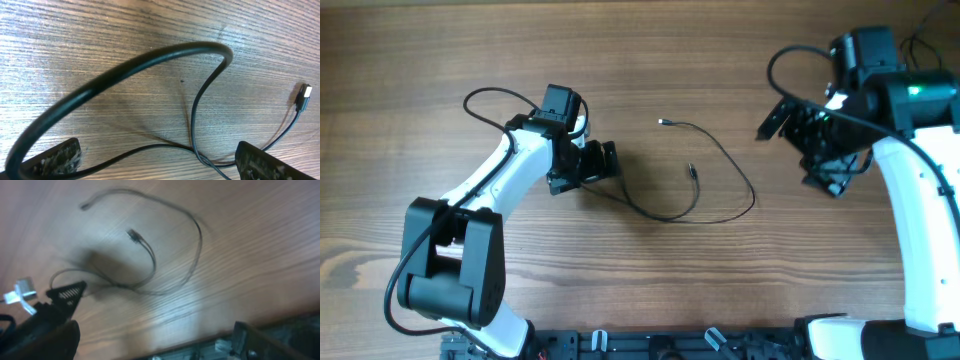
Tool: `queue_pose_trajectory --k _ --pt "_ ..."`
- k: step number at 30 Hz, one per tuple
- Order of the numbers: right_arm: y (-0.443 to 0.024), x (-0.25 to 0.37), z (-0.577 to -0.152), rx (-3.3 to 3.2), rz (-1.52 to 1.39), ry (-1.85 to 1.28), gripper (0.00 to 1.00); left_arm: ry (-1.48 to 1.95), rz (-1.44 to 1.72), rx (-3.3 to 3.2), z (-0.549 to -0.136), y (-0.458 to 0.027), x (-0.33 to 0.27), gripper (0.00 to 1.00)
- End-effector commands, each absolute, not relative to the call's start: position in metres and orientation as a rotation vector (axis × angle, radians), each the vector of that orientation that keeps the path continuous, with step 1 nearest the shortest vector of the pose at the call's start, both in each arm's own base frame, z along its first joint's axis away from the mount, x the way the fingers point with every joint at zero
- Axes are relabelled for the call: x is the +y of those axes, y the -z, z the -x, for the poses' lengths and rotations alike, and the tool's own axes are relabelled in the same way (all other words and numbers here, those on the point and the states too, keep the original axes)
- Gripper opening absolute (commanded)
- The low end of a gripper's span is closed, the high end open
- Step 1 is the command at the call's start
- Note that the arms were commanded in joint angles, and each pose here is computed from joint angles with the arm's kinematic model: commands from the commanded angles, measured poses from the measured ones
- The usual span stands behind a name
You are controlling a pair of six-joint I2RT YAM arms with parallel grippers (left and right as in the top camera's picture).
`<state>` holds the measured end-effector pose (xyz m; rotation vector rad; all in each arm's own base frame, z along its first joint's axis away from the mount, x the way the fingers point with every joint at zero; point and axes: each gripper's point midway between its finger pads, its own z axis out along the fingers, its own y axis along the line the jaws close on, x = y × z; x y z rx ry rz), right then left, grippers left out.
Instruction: Untangle cables
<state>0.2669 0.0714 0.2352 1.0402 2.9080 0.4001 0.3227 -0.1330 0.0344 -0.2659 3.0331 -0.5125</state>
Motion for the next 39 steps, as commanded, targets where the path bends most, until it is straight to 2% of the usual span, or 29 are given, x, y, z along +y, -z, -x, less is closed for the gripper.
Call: queue_pose_trajectory --k 1,10,21,25,32,34,36,38,39 --pt "-0.221 0.094 -0.250 2.900 -1.337 -0.331 1.00 0.496 0.252 3.039 -0.322 -0.032 -0.132 1.00" --pt "-0.148 0.183 -0.224 2.985 -1.441 -0.417 1.00 0.503 0.247 3.020 -0.326 -0.032 -0.133 1.00" --pt "-0.095 0.208 -0.232 2.959 -1.339 -0.565 1.00 0.525 0.257 2.945 -0.344 -0.042 -0.131 1.00" --pt "-0.089 0.209 -0.232 2.962 -1.340 -0.555 1.00 0.530 0.305 2.878 -0.348 -0.074 -0.112 1.00" --pt "-0.083 0.232 -0.238 2.967 -1.225 -0.612 1.00 0.522 0.277 2.648 -0.335 -0.164 -0.076 1.00" --pt "-0.080 0.242 -0.250 2.943 -1.023 -0.628 1.00 0.478 0.281 2.571 -0.323 -0.193 -0.064 1.00" --pt "-0.080 0.253 -0.267 2.902 -0.667 -0.629 1.00 0.429 0.288 2.514 -0.311 -0.213 -0.055 1.00" --pt "-0.083 0.271 -0.283 2.810 -0.118 -0.600 1.00 0.388 0.291 2.452 -0.294 -0.233 -0.047 1.00" --pt "-0.084 0.289 -0.286 2.677 0.415 -0.544 1.00 0.341 0.296 2.365 -0.266 -0.260 -0.037 1.00"
